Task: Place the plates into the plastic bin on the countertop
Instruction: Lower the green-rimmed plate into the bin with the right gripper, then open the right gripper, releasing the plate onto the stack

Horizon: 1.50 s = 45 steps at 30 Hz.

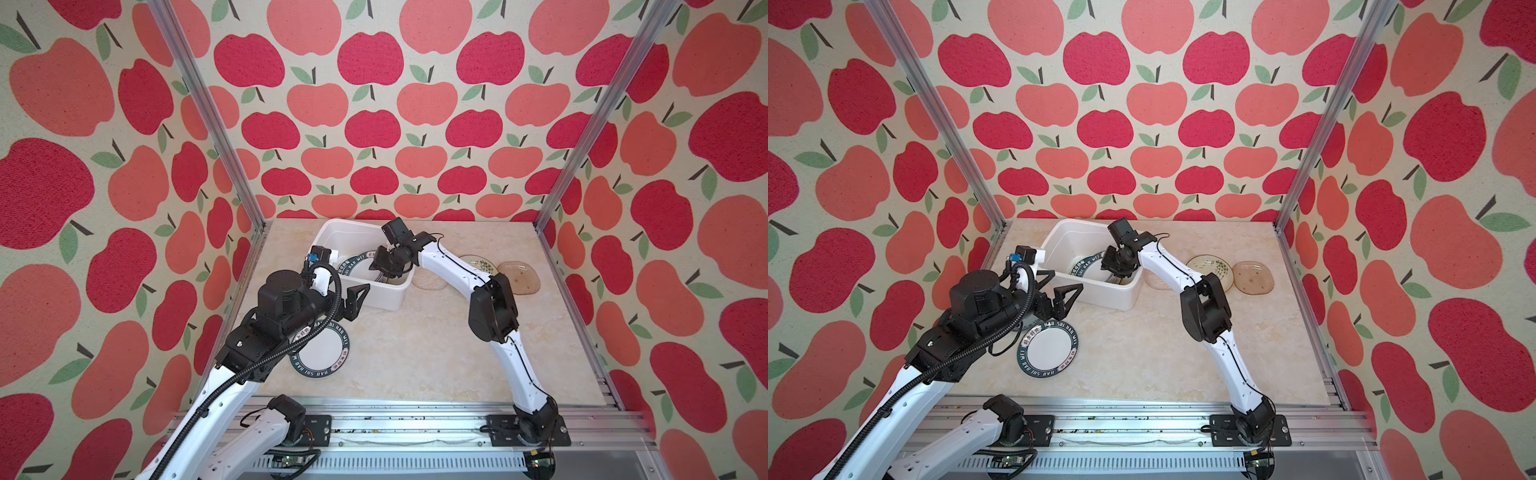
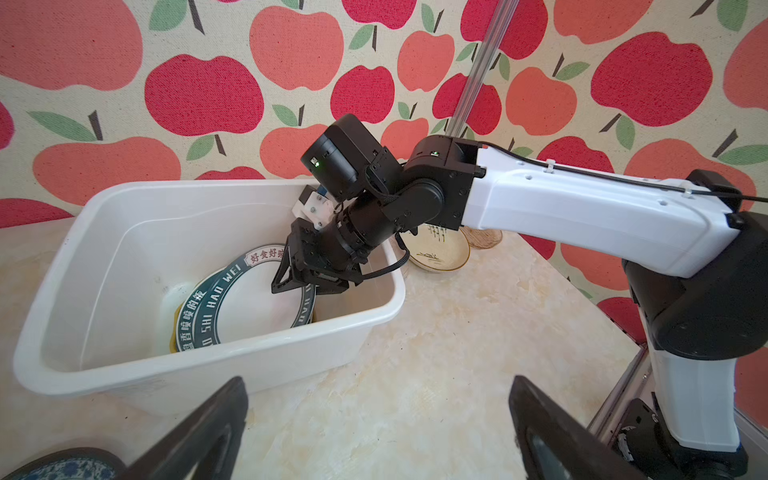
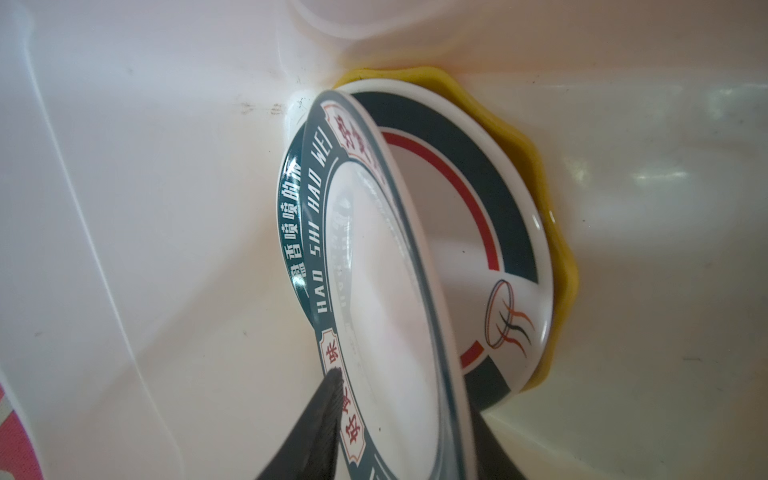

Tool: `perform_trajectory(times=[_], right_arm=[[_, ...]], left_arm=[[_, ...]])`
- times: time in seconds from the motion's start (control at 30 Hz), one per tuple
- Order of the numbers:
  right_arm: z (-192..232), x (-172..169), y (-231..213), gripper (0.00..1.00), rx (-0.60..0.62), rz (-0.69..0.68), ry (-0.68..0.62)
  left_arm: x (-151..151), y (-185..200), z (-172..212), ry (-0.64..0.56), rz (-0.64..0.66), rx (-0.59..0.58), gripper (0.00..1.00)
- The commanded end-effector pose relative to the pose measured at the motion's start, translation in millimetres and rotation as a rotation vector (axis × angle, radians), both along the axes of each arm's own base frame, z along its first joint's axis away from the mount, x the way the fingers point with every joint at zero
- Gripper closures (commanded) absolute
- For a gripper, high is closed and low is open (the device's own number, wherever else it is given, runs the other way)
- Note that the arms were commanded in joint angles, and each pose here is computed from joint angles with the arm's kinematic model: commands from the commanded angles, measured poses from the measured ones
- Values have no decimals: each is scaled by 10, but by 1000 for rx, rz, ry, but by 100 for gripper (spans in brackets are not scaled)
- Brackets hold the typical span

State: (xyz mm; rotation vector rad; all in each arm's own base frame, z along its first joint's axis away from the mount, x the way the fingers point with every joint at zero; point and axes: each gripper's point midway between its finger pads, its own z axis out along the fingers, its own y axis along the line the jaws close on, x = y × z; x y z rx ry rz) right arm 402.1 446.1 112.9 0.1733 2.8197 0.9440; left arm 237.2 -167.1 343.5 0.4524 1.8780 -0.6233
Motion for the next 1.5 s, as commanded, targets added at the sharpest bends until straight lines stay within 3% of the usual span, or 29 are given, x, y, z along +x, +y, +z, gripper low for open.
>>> perform_trajectory(times=[0.0, 0.47, 0.83, 1.1, 1.47], right_arm=[[-176, 78, -14, 55, -3, -14, 16], [-248, -18, 5, 30, -79, 68, -10], [-171, -86, -6, 1, -157, 164, -75], [55, -35, -95, 0, -206, 166, -142], [322, 11, -34, 1, -171, 193, -205]], left_arm=[[10, 30, 21, -20, 13, -6, 1], [3, 60, 14, -27, 20, -6, 1], [-17, 95, 45, -39, 30, -14, 1], [-8, 150, 75, -54, 58, -13, 1], [-29, 383, 70, -47, 175, -19, 1]])
